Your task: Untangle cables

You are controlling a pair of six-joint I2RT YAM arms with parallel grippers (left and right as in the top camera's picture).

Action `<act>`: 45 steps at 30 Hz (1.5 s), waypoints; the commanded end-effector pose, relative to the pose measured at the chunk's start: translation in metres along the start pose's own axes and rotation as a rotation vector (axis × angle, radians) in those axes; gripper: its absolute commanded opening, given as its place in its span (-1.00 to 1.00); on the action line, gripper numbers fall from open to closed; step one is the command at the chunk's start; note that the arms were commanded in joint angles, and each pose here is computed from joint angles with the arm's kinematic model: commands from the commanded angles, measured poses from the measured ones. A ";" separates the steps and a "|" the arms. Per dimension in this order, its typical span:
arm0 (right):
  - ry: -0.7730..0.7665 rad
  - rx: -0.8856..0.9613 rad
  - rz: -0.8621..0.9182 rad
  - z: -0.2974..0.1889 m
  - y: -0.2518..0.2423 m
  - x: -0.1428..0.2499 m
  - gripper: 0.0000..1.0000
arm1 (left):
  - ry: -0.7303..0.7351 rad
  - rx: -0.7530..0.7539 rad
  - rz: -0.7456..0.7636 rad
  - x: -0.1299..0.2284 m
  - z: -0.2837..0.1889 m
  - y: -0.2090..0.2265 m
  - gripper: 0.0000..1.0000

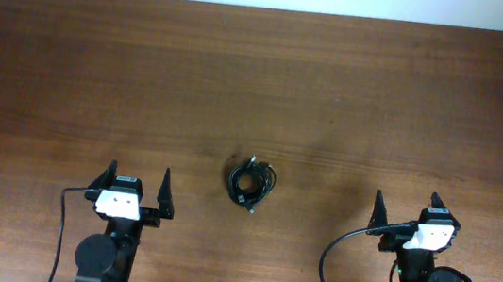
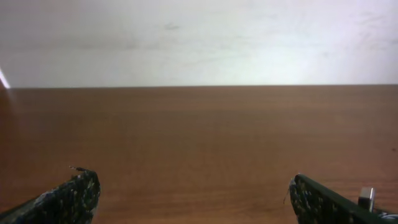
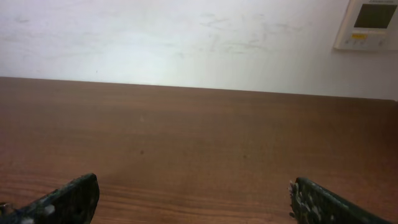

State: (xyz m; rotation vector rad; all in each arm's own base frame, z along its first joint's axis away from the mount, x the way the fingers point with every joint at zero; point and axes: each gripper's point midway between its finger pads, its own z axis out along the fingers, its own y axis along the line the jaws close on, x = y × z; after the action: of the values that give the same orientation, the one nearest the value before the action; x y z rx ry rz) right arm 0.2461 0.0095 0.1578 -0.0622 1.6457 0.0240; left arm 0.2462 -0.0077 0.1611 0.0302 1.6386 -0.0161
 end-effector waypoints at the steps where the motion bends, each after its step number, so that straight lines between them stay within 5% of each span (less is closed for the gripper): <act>1: 0.000 0.000 0.002 0.000 0.001 0.002 0.97 | -0.075 0.054 0.017 -0.016 -0.001 -0.009 0.98; 9: 0.000 0.000 0.002 0.000 0.001 0.002 0.97 | -0.377 0.355 0.083 -0.085 -0.028 -0.060 0.98; 17: 0.000 0.000 0.002 0.000 0.001 0.002 0.97 | -0.529 0.343 0.110 -0.152 -0.055 -0.059 0.98; 22: 0.000 0.000 0.002 0.000 0.001 0.002 0.97 | -0.376 0.337 0.135 -0.174 -0.050 -0.058 0.98; 26: 0.000 0.000 0.002 0.000 0.001 0.002 0.97 | -0.105 0.343 0.091 -0.175 -0.027 -0.057 0.98; 30: 0.000 0.000 0.002 0.000 0.001 0.002 0.97 | 0.093 0.491 0.045 -0.179 -0.010 -0.079 0.98; 35: 0.000 0.000 0.002 0.000 0.001 0.002 0.97 | 0.127 0.696 0.016 -0.183 -0.007 -0.108 0.98; 40: 0.000 0.000 0.002 0.000 0.001 0.002 0.97 | 0.134 0.687 0.014 -0.191 0.002 -0.106 0.98; 45: 0.000 0.000 0.002 0.000 0.001 0.002 0.97 | 0.375 0.478 -0.052 -0.181 0.024 -0.076 0.98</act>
State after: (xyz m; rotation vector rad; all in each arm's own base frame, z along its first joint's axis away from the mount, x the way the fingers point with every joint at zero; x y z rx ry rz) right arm 0.2460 0.0097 0.1583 -0.0632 1.6434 0.0237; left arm 0.2650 -0.1064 0.3336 0.4819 1.8638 -0.5658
